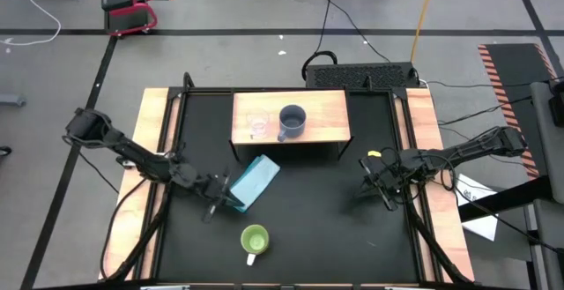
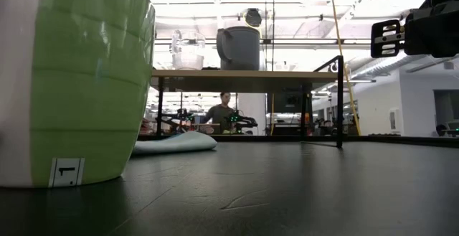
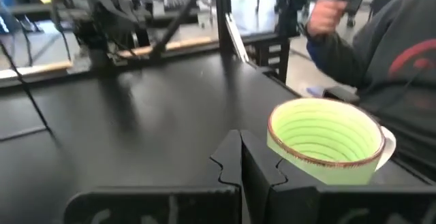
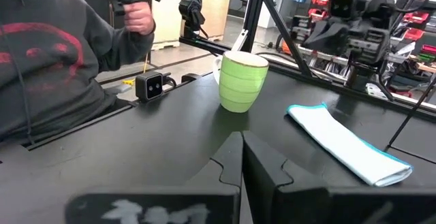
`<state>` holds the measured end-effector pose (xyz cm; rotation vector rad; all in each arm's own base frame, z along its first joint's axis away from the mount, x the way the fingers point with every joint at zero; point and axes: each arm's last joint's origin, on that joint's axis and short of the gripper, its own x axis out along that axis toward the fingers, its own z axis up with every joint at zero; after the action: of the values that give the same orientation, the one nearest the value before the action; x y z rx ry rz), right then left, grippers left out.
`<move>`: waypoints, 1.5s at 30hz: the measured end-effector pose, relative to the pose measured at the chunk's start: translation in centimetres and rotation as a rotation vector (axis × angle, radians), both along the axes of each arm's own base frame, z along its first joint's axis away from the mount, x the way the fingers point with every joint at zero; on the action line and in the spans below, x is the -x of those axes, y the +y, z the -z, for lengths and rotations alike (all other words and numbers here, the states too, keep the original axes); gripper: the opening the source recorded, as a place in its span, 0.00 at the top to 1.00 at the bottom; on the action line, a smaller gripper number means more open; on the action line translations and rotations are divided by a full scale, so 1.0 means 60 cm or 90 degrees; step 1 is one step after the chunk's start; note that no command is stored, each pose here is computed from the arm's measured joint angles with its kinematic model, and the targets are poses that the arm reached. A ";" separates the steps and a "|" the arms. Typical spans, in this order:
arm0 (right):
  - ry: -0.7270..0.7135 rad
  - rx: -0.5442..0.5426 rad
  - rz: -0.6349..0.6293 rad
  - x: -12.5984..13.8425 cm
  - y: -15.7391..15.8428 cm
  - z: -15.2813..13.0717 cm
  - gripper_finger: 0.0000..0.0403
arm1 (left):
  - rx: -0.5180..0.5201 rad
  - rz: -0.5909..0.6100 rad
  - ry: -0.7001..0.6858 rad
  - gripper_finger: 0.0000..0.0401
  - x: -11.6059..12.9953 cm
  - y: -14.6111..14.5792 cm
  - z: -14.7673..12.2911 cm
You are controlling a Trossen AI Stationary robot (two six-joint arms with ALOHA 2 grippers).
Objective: Stack small to large cups/mugs on shelf
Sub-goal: Put the green mug on the shelf
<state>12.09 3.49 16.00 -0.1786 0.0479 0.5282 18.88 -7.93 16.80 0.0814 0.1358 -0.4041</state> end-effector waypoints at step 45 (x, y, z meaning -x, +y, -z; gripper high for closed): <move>0.005 0.016 -0.002 0.000 0.000 0.003 1.00 | -0.003 -0.012 0.282 1.00 -0.094 -0.123 -0.082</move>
<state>12.09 3.49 15.81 -0.2020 0.0615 0.5312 24.54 -15.32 21.74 -0.0059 0.5741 -0.3977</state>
